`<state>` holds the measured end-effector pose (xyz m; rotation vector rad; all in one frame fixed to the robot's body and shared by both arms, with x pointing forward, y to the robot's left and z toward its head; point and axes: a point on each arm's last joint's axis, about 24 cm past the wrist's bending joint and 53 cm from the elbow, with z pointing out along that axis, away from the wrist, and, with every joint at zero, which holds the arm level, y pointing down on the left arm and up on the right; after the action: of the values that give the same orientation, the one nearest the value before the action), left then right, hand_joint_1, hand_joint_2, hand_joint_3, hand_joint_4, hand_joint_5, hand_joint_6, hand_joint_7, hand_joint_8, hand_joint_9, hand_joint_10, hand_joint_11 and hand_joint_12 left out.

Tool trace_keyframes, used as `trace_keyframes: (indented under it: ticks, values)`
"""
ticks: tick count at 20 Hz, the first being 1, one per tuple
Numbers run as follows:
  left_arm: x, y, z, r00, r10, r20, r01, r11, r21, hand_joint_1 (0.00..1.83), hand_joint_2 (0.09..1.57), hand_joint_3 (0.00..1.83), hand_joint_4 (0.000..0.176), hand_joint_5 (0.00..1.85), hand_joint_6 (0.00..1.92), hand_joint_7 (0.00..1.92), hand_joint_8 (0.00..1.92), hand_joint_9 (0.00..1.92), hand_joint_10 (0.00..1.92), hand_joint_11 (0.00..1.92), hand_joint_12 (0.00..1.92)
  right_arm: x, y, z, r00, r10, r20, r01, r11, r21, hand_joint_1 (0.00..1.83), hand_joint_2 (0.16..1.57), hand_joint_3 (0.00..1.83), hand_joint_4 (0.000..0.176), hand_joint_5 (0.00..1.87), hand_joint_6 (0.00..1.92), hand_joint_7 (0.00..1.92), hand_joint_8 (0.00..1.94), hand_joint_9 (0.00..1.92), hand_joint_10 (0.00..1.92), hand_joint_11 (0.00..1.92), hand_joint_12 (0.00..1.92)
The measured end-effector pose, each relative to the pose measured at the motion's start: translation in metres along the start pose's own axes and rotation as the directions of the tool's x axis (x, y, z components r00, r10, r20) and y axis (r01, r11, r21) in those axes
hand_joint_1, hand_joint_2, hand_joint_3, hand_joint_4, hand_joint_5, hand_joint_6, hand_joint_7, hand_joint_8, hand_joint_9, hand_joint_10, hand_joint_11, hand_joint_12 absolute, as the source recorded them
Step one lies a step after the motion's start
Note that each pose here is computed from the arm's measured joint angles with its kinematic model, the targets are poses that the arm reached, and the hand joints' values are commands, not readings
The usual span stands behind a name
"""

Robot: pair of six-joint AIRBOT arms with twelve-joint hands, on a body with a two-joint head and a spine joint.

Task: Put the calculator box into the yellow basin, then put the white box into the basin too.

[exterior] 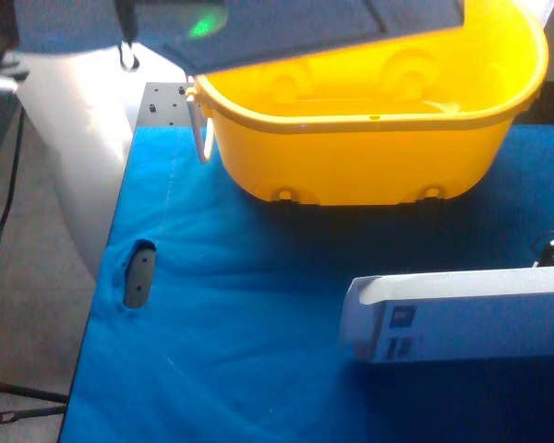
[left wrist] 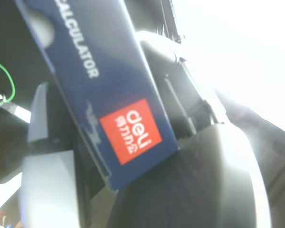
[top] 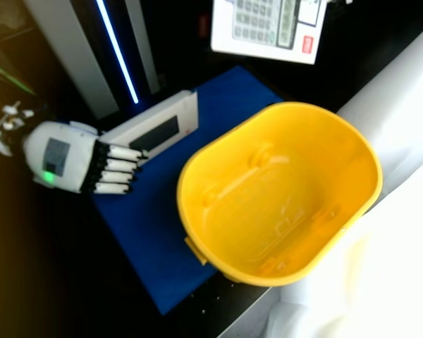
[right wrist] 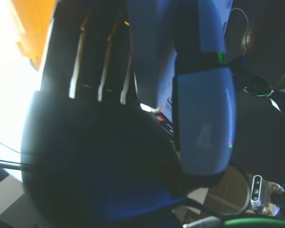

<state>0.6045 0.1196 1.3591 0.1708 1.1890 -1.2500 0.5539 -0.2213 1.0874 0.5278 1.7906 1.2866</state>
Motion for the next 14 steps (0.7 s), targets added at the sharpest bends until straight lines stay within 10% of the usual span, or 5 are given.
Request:
trace_keyframes:
  ticks: [4,10,11,13,14]
  values:
    - [0.002,0.017,0.031,1.0000,-0.001,0.007,0.001,1.0000,-0.008,1.36,1.18,0.00,0.000,0.71,1.16,0.91,1.11,0.84,1.45,0.80,1.56,0.001,-0.002,0.001,1.000,-0.001,-0.004,0.001,1.000,0.001,1.30,1.07,0.00,0.000,1.10,0.66,1.06,1.01,1.06,1.38,1.02,1.65]
    - [0.025,0.056,0.077,0.9988,-0.008,-0.049,0.003,0.9955,-0.095,1.36,1.18,0.00,0.000,0.68,1.19,0.90,1.12,0.84,1.45,0.80,1.56,0.001,0.001,0.004,1.000,0.008,0.002,-0.008,1.000,-0.016,1.39,1.09,0.00,0.000,1.05,0.77,0.98,0.97,0.96,1.24,0.86,1.50]
    - [0.036,0.069,0.087,0.9973,-0.010,-0.073,0.001,0.9922,-0.124,1.37,1.15,0.00,0.000,0.78,1.09,0.91,1.08,0.93,1.28,0.81,1.34,0.001,0.000,0.004,1.000,0.009,0.001,-0.009,1.000,-0.015,1.29,1.11,0.00,0.000,1.07,0.63,0.94,1.28,1.00,1.48,0.95,1.73]
    - [0.058,0.093,0.094,0.9906,-0.020,-0.135,-0.007,0.9800,-0.199,1.35,1.17,0.00,0.000,0.88,1.15,0.83,1.11,0.76,1.40,0.46,1.44,0.003,0.001,0.005,1.000,0.009,-0.003,-0.009,1.000,-0.019,1.36,1.12,0.00,0.000,1.03,0.72,0.90,1.18,0.92,1.43,0.92,1.69]
    - [0.063,0.097,0.095,0.9882,-0.024,-0.151,-0.009,0.9763,-0.216,1.36,1.16,0.00,0.000,0.83,1.15,0.86,1.13,0.85,1.32,0.67,1.33,0.003,0.002,0.006,1.000,0.010,-0.002,-0.010,1.000,-0.021,1.37,1.13,0.00,0.000,1.00,0.73,0.87,1.19,0.88,1.44,0.92,1.69]
